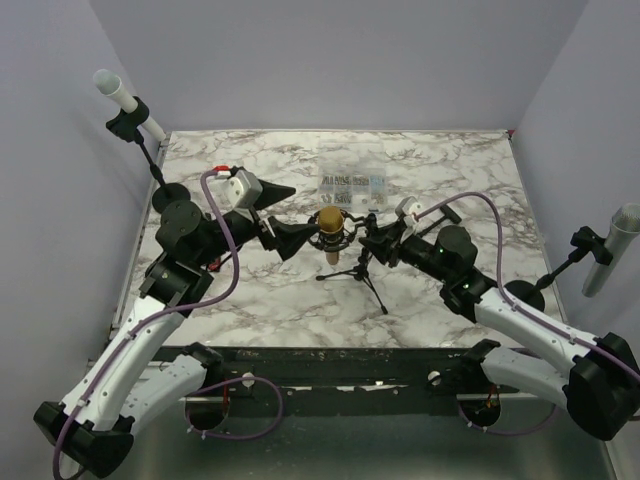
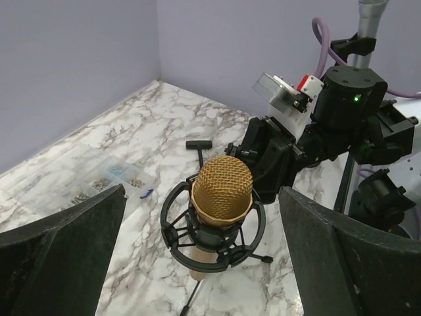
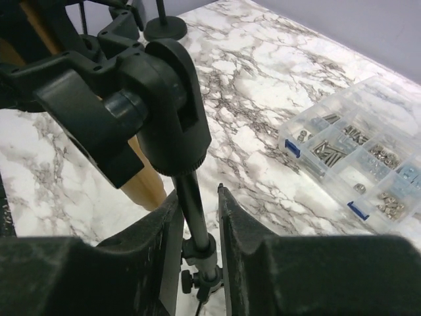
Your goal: Remove the microphone from the stand
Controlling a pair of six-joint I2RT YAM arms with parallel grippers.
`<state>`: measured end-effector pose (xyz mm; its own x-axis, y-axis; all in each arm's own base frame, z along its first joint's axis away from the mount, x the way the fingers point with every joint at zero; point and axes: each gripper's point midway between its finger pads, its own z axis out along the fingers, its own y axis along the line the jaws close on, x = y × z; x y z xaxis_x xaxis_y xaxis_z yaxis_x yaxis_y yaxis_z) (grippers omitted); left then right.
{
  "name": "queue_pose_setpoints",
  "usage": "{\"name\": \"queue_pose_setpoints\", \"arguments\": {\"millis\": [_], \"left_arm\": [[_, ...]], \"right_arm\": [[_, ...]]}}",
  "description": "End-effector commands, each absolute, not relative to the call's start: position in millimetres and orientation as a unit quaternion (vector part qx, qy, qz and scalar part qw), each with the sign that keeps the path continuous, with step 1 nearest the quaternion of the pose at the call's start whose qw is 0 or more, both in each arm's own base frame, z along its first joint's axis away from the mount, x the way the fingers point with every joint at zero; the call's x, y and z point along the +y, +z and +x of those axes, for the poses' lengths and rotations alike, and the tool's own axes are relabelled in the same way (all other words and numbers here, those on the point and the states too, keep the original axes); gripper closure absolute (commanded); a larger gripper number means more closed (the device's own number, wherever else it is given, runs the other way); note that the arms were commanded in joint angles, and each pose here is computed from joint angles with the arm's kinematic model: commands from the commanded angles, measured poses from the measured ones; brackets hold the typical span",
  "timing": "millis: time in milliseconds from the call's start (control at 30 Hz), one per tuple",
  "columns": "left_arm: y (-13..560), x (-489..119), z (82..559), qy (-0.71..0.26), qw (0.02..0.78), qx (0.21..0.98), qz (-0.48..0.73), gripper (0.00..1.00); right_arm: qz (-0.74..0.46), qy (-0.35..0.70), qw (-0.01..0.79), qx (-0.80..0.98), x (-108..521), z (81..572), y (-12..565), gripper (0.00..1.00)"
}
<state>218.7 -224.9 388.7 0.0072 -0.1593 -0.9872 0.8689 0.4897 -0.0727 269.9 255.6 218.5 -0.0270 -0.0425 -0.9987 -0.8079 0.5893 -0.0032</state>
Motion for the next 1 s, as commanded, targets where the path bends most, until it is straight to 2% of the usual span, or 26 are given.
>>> {"name": "queue_pose_setpoints", "arguments": {"millis": [0, 200, 267, 300, 367, 600, 767, 967], "left_arm": [[382, -240, 215, -0.413, 0.614, 0.586, 0.331, 0.01], [374, -256, 206, -0.425, 0.592, 0.591, 0.347, 0.01], [373, -258, 204, -0.420, 0.592, 0.594, 0.347, 0.01], [373, -258, 204, -0.416, 0.593, 0.596, 0.346, 0.01], [372, -256, 206, -0.409, 0.596, 0.602, 0.339, 0.01], [370, -254, 218, -0.399, 0.594, 0.629, 0.304, 0.02], [365, -260, 223, -0.404, 0.577, 0.644, 0.300, 0.07], [360, -265, 221, -0.403, 0.568, 0.649, 0.308, 0.09]], "right_arm": [[-0.282, 0.303, 0.622, 0.664, 242, 271, 214, 0.67], [-0.247, 0.307, 0.587, 0.707, 235, 267, 208, 0.42], [-0.214, 0.305, 0.569, 0.733, 229, 266, 203, 0.29], [-0.193, 0.299, 0.560, 0.748, 223, 266, 199, 0.17], [-0.157, 0.299, 0.538, 0.772, 215, 261, 194, 0.01], [-0.030, 0.292, 0.440, 0.848, 194, 239, 172, 0.00], [0.016, 0.382, 0.372, 0.846, 220, 221, 179, 0.00], [0.072, 0.475, 0.336, 0.810, 242, 217, 189, 0.12]]}}
